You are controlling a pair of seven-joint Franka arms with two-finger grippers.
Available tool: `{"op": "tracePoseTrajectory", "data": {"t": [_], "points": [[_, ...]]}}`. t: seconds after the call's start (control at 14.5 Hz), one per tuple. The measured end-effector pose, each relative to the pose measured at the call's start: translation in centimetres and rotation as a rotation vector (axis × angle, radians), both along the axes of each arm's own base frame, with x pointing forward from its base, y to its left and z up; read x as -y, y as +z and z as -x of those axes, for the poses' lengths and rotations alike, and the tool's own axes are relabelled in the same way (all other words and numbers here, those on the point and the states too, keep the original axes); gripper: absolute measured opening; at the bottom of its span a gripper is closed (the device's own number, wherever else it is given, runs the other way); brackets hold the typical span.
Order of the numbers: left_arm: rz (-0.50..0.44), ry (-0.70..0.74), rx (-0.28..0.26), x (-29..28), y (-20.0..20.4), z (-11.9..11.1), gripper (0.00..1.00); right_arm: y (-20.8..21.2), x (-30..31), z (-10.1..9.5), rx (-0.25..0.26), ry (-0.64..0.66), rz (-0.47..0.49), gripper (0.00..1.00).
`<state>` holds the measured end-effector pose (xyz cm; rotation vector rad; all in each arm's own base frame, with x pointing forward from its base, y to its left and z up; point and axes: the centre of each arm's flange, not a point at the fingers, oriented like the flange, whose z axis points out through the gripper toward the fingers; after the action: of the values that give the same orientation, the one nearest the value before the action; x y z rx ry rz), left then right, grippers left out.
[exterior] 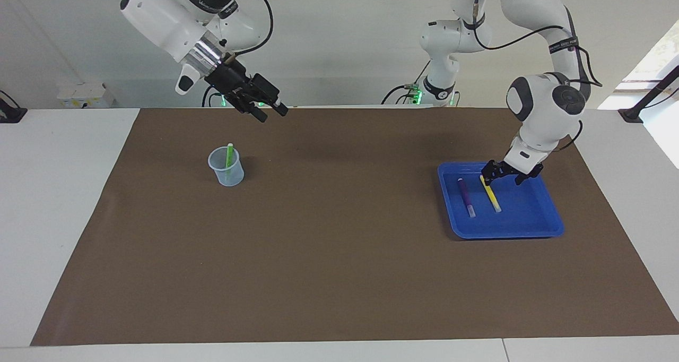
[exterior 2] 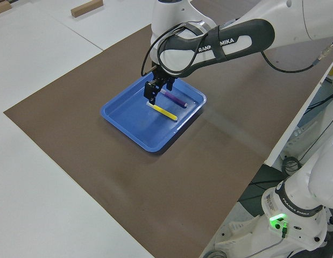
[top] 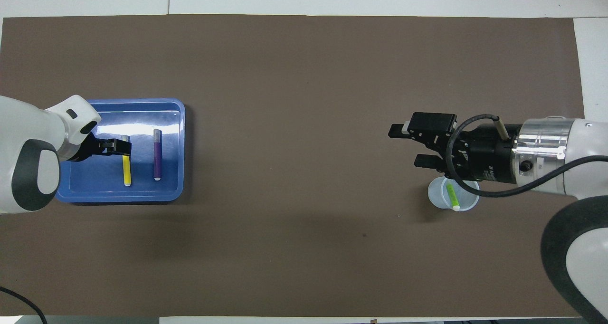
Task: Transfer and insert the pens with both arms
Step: 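Grasp the yellow pen with the left gripper while the right gripper withdraws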
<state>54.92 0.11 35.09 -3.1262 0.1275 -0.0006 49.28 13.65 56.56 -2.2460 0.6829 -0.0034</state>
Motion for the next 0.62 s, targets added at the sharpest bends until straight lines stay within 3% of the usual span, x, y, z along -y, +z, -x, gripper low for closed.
{"op": "tracePoseTrajectory", "data": {"t": [0.41, 0.62], "points": [[-0.009, -0.030, -0.012, 0.0, -4.1, -0.2, 0.94, -3.1, -3.5, -1.0, -0.041, -0.194, -0.169, 1.00], [-0.010, -0.032, -0.019, 0.0, -4.8, -0.3, 0.86, -4.7, -4.5, -1.4, -0.075, -0.203, -0.184, 1.00]]}}
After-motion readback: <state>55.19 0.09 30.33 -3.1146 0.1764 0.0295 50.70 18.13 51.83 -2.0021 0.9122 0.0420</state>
